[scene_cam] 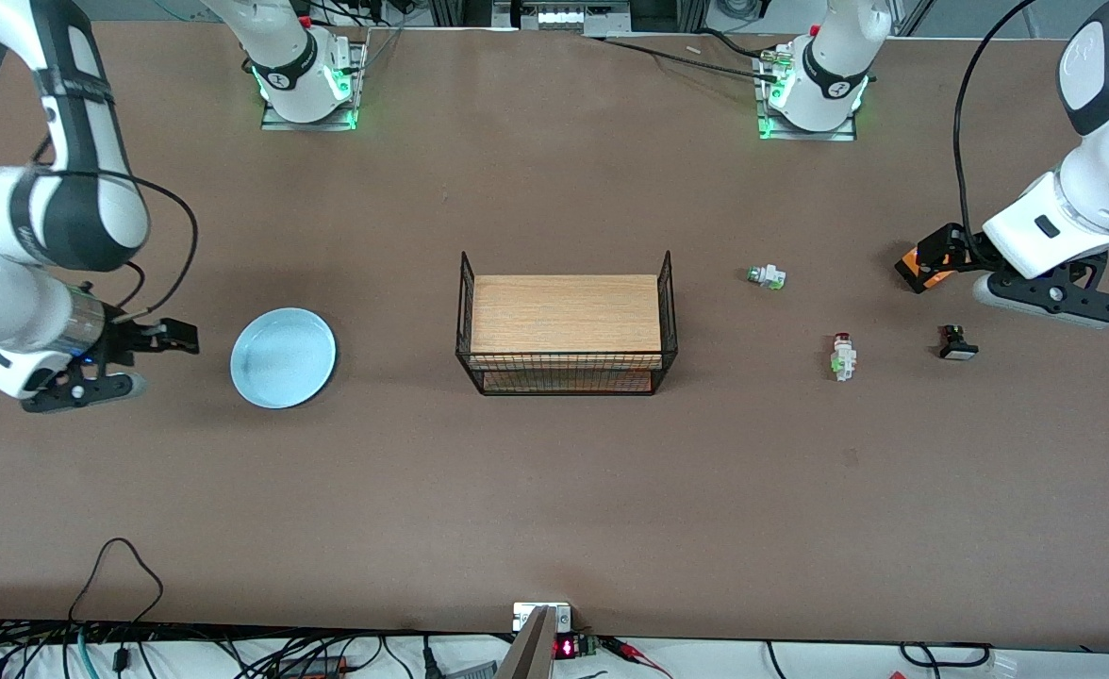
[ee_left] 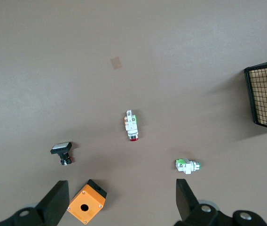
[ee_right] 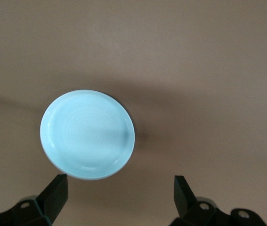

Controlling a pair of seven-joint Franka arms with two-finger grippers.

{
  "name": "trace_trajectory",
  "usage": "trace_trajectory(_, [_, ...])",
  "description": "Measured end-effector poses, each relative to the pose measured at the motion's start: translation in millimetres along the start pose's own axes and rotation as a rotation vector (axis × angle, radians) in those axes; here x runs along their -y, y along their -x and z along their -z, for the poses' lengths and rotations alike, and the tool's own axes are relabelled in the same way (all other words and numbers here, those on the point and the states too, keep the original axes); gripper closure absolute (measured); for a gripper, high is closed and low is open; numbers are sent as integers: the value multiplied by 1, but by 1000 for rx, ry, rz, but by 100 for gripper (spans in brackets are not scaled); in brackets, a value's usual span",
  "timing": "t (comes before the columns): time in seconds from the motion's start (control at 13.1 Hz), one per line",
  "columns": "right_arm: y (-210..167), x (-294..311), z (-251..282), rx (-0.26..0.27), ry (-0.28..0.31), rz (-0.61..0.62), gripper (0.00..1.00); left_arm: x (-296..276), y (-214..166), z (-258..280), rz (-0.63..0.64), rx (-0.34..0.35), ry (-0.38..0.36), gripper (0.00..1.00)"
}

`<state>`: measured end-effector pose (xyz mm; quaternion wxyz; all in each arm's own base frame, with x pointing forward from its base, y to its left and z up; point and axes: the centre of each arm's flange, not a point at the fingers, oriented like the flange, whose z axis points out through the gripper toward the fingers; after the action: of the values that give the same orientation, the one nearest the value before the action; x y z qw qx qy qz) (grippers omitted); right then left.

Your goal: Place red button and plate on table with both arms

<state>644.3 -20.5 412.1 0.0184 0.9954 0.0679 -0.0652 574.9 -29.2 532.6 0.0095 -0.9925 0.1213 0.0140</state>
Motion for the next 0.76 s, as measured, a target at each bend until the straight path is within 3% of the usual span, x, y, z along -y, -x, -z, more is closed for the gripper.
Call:
trace_trajectory(0.23, [14,12,55,56,15,-156,0,0,0,0,-1,0,0,0])
trace_trajectory(0.38, [28,24,92,59,23,-206,0,-1,0,0,-2,-1,0,0])
trace_trajectory(0.76, [66,46,168,-14,30,-198,0,-1,0,1,-1,-1,0,0])
